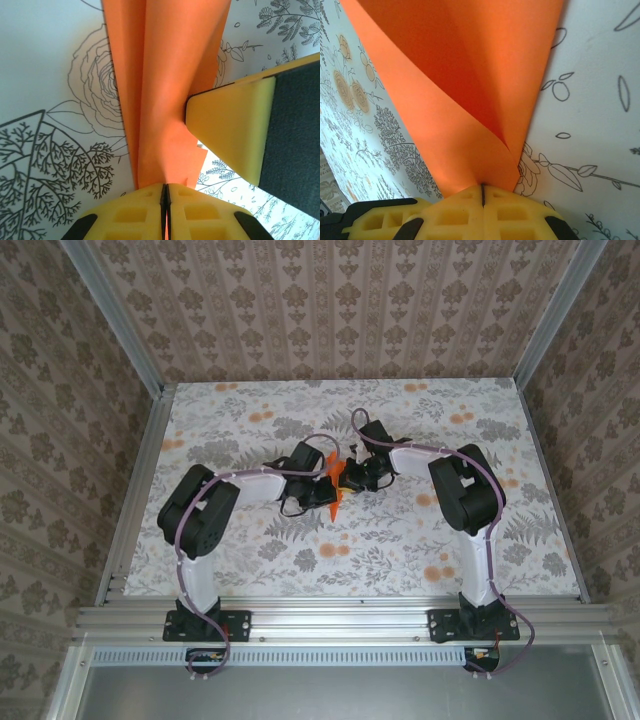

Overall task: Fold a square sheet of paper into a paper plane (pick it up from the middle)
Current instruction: Fold the wing for the fifth time at the center of the table.

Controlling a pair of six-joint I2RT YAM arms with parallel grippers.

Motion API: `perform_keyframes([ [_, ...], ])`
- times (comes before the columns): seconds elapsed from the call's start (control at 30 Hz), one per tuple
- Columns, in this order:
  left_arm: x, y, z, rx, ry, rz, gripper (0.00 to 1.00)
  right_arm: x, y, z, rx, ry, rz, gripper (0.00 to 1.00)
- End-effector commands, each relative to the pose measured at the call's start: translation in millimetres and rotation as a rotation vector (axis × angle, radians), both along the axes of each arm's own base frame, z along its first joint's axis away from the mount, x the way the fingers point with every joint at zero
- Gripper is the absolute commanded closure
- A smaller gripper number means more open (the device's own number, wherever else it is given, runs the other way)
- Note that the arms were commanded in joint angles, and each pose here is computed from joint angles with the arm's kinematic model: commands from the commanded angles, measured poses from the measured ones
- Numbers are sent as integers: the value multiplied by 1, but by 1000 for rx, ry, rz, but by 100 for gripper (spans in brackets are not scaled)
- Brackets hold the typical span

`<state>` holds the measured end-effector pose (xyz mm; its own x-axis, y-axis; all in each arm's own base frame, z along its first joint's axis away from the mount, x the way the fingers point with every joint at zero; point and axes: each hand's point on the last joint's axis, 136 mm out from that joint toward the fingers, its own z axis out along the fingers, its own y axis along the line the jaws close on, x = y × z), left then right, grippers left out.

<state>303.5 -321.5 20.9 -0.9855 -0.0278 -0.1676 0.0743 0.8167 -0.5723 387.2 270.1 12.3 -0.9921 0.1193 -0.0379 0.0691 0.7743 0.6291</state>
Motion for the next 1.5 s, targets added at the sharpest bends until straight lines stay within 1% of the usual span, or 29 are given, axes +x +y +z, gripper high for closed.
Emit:
perform_keyframes([
  [0.0, -30, 14, -25, 88, 96, -10, 88, -35, -29, -67, -203, 172, -41, 95],
  [0.1, -44, 18, -25, 85, 117, -19, 88, -35, -30, -70, -207, 179, -45, 96],
  [0.17, -50, 14, -17, 47, 115, -33, 87, -36, -30, -71, -208, 183, -47, 96],
  [0.3, -53, 3, -3, -14, 101, -48, 85, -37, -30, -74, -207, 191, -50, 96],
  [0.57, -62, -12, 14, -105, 69, -68, 83, -39, -30, -77, -197, 204, -62, 96],
  [0.63, -60, -10, 20, -105, 34, -50, 83, -39, -30, -77, -196, 205, -67, 96],
  [0.8, -44, 0, 40, -127, -85, 52, 82, -38, -32, -75, -193, 206, -100, 96],
  [0.87, -38, -1, 42, -158, -106, 91, 82, -38, -34, -74, -192, 205, -127, 96],
  [1.0, -31, -12, 42, -204, -116, 93, 82, -42, -36, -72, -181, 211, -175, 95],
  [1.13, -27, -9, 31, -169, -115, 108, 83, -43, -36, -70, -183, 206, -188, 95],
  [1.33, -12, 2, 31, -134, -157, 142, 83, -43, -37, -72, -188, 210, -192, 95],
  [1.47, -12, 9, 19, -98, -149, 157, 83, -45, -38, -74, -193, 217, -194, 95],
])
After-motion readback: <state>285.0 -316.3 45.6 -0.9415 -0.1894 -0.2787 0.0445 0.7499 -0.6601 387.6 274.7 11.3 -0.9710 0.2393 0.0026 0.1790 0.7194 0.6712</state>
